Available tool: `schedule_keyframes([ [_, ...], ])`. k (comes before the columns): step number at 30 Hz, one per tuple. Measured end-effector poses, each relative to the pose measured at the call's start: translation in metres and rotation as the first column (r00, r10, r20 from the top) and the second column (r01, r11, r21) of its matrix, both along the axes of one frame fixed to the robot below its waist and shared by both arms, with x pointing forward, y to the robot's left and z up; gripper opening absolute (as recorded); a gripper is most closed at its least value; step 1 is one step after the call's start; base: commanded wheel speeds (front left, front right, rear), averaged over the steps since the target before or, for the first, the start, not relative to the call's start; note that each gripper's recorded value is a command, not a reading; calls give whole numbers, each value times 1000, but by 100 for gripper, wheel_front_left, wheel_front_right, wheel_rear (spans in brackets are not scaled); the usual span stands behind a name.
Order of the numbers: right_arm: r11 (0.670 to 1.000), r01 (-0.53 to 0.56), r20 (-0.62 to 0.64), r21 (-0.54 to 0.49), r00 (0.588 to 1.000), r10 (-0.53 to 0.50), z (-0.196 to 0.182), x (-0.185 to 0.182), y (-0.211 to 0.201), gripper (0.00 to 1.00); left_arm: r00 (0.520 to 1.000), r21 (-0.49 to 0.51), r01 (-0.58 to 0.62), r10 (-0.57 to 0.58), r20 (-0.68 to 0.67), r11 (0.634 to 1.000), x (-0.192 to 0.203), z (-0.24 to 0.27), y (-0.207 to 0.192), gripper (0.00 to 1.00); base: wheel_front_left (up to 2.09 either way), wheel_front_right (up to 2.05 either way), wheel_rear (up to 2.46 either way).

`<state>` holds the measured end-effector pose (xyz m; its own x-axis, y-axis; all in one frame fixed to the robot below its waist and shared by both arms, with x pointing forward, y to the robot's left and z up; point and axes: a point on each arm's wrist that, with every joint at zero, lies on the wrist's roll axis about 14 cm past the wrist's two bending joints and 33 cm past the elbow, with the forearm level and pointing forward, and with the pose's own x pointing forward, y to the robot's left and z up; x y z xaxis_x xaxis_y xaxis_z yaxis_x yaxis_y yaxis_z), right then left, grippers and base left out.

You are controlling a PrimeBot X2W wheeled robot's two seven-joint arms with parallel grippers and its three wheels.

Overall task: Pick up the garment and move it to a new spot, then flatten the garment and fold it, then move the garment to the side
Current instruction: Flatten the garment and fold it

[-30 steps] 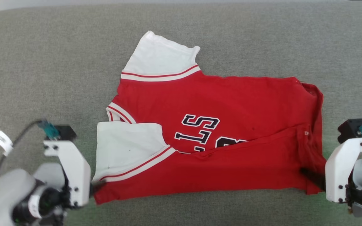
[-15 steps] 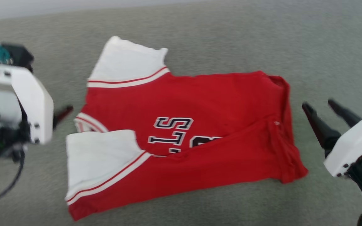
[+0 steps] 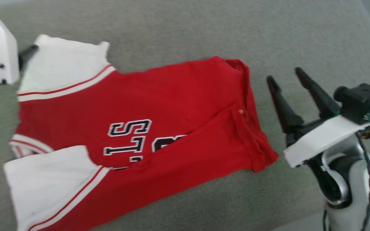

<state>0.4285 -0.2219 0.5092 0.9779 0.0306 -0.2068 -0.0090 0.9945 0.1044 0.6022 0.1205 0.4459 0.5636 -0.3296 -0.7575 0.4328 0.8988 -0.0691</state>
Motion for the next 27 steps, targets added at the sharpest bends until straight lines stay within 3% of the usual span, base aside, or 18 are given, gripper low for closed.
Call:
schedule_keyframes([
  [7,1000,6,-78,5,997,-6,-28,8,-4,100,996,-16,-20,19,-85,1000,28,-47,-15,100,0,0,0],
  [12,1000,-12,-188,8,982,13,-51,11,-4,100,983,38,-38,44,-176,999,32,-77,-13,100,0,0,0],
  [13,1000,-17,-212,15,977,20,-55,12,-3,100,977,52,-46,56,-208,998,30,-81,-12,32,0,0,0],
  [14,1000,-20,-237,17,971,23,-59,12,-4,100,972,63,-41,54,-228,997,30,-83,-13,0,0,0,0],
  [21,995,-97,-388,2,917,91,-81,35,4,100,967,70,-13,30,-254,997,30,-87,-18,0,0,0,0],
  [27,986,-169,-527,-13,839,137,-108,56,12,100,973,54,-12,24,-228,998,34,-85,-19,0,0,0,0],
])
